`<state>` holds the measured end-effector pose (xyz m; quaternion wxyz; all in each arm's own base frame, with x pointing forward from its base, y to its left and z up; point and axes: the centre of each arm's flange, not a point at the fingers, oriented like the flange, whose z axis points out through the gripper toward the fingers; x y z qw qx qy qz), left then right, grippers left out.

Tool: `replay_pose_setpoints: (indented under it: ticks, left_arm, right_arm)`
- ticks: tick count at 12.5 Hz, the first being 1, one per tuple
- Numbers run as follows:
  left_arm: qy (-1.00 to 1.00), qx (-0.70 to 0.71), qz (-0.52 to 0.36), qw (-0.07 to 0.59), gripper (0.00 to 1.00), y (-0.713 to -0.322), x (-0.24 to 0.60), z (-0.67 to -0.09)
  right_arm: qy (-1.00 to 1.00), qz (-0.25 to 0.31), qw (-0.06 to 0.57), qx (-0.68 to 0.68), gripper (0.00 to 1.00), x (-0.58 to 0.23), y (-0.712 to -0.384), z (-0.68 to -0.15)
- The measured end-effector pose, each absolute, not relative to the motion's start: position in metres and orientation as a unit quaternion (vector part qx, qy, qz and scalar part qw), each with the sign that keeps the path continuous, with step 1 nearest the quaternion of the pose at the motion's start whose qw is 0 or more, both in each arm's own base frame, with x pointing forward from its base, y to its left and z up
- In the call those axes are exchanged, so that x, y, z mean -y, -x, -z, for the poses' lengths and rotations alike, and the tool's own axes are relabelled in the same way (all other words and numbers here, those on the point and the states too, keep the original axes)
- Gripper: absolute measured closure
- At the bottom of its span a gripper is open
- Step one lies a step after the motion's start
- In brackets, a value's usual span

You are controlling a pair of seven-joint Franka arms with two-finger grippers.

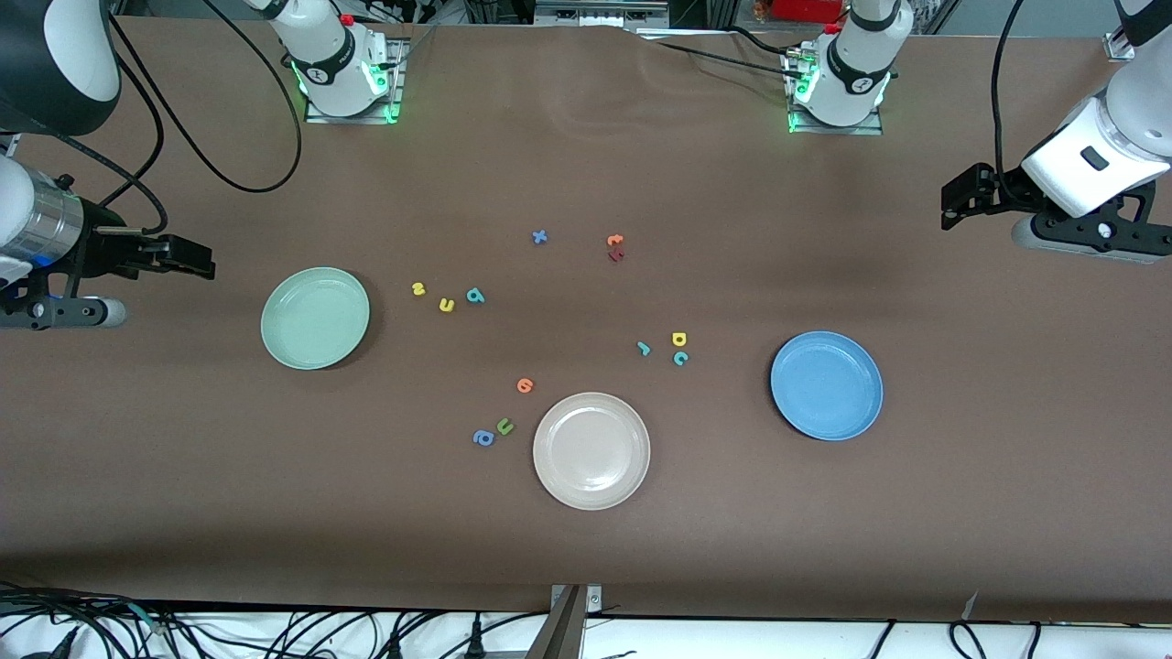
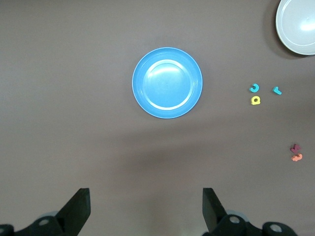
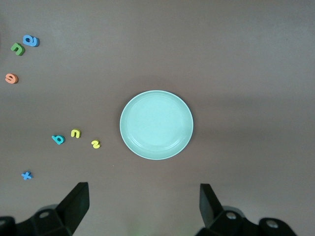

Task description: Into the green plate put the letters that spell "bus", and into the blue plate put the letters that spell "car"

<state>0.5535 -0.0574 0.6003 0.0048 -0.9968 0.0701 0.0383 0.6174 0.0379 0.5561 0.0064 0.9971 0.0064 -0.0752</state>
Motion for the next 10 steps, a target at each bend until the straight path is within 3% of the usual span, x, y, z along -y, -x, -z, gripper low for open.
replay_pose_setpoints:
  ticks: [10]
  left_arm:
    - [0.997,-0.070,-0.038,0.005,0.00,-0.553,0.057,-0.600]
  right_arm:
    - [-0.996,0.088,0.009,-0.017,0.00,-0.051,-0.613,-0.554]
